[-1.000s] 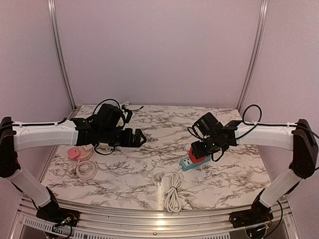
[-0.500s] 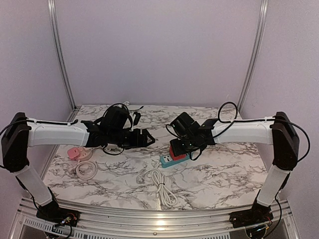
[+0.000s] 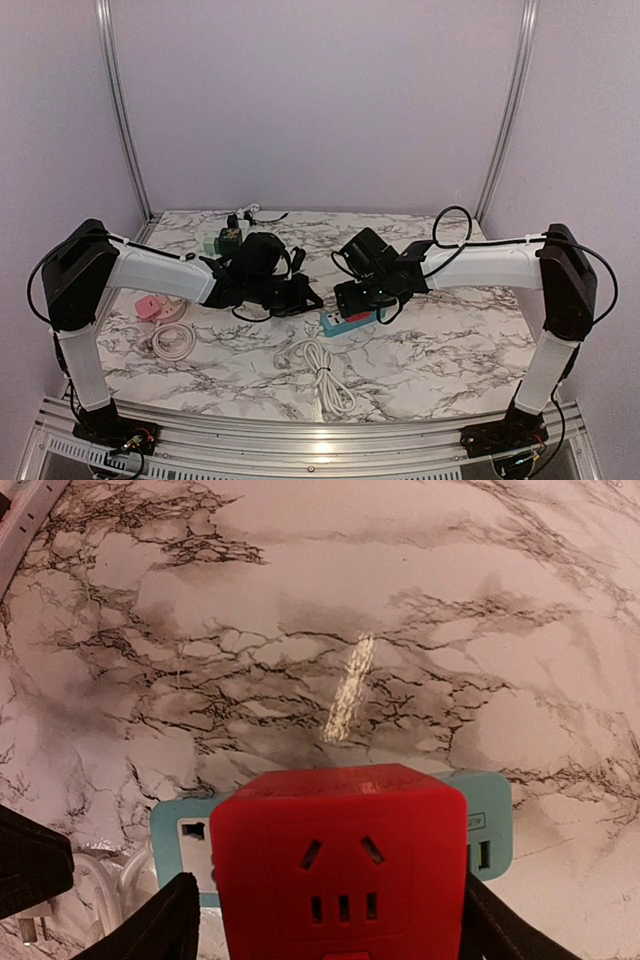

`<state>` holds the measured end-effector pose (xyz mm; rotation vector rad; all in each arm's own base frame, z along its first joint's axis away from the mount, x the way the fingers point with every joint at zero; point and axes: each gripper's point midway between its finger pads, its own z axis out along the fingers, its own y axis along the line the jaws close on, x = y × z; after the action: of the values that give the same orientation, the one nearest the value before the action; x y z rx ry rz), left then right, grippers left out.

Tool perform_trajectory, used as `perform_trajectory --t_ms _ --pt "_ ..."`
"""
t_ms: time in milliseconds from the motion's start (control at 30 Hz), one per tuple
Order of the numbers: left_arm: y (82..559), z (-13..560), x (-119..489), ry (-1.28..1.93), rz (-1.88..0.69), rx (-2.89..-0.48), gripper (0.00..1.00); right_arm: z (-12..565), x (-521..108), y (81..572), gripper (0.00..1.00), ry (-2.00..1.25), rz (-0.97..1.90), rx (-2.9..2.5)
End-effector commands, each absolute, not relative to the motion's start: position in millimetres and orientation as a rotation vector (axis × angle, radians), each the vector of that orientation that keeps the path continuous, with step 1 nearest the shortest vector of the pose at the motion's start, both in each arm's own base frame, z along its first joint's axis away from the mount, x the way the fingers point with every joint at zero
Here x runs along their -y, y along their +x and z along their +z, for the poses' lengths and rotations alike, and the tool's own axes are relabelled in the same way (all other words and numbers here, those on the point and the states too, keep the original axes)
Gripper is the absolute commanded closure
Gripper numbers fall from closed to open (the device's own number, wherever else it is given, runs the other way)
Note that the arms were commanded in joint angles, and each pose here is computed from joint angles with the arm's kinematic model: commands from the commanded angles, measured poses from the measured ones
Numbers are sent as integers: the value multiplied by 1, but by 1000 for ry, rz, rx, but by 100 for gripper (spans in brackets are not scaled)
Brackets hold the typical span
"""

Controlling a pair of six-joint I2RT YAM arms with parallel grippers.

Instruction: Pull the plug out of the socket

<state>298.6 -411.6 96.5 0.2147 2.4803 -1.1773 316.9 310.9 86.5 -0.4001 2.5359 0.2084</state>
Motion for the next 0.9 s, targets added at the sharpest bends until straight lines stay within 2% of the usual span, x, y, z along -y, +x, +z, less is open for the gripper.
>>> perform_trajectory --t_ms 0,300,633,867 --pt "300 106 437 238 -1272 -2444 96 94 -319 315 21 -398 221 -2531" --pt "298 82 457 214 -1318 -2493 100 98 -311 313 23 -401 167 -2524" --pt "300 48 447 165 -1176 -2584 100 100 -308 312 32 -402 131 -2508" --pt "297 28 443 168 -1107 -2641 100 100 -311 311 34 -412 104 -2496"
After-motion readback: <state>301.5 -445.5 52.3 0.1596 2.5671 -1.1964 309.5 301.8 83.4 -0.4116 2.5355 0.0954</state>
